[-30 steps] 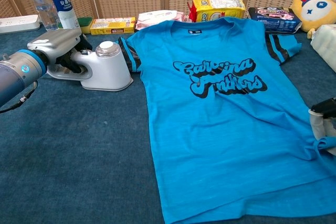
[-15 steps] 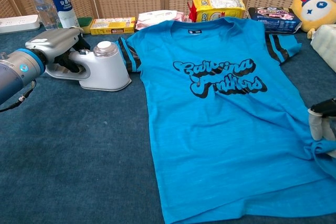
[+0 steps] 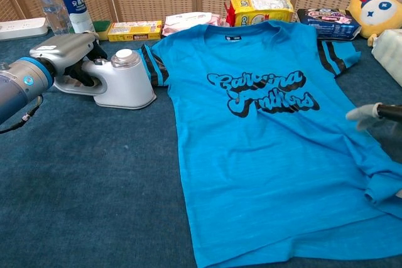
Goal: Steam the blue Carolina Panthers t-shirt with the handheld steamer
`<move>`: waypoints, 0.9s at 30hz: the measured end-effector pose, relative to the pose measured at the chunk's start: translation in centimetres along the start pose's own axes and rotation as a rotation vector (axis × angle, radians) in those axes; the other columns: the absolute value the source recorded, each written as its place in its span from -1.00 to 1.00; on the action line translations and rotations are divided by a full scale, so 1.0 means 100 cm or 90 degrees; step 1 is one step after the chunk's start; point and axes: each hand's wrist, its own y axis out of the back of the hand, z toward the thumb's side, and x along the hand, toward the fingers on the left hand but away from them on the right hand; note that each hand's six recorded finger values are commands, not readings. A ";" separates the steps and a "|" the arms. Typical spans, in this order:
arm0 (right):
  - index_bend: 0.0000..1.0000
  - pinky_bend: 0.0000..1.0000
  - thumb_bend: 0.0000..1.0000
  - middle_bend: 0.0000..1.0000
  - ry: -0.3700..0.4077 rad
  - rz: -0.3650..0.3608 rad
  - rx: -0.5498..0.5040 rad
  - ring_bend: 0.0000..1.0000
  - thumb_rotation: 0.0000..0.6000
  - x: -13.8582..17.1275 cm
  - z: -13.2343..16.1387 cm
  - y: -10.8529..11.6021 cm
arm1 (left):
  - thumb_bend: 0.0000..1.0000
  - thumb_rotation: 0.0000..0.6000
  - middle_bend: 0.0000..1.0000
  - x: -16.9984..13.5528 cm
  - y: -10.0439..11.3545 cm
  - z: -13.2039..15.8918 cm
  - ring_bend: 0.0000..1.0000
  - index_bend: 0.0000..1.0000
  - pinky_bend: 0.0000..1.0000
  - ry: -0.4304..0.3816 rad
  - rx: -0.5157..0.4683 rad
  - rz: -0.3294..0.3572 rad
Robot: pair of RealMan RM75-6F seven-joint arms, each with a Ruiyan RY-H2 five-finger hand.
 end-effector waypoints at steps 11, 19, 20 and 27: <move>-0.91 -0.60 -0.65 -0.65 -0.004 -0.021 -0.002 -0.70 1.00 0.001 -0.002 0.008 | -0.82 0.81 -1.00 0.000 0.001 -0.001 -1.00 -1.00 -0.61 0.003 0.000 -0.004; -0.91 -0.61 -0.65 -0.65 -0.008 -0.035 -0.001 -0.70 1.00 0.000 -0.004 0.011 | -0.83 0.25 -1.00 0.001 0.004 0.000 -1.00 -1.00 -0.62 0.003 -0.003 0.003; -0.91 -0.61 -0.65 -0.65 -0.009 -0.036 -0.001 -0.70 1.00 0.000 -0.004 0.012 | -0.84 0.20 -1.00 0.001 0.005 0.000 -1.00 -1.00 -0.63 0.002 -0.002 0.004; -0.91 -0.61 -0.65 -0.65 -0.010 -0.039 -0.001 -0.70 1.00 0.001 -0.005 0.013 | -0.84 0.15 -1.00 0.002 0.011 0.000 -1.00 -1.00 -0.63 0.003 -0.007 0.019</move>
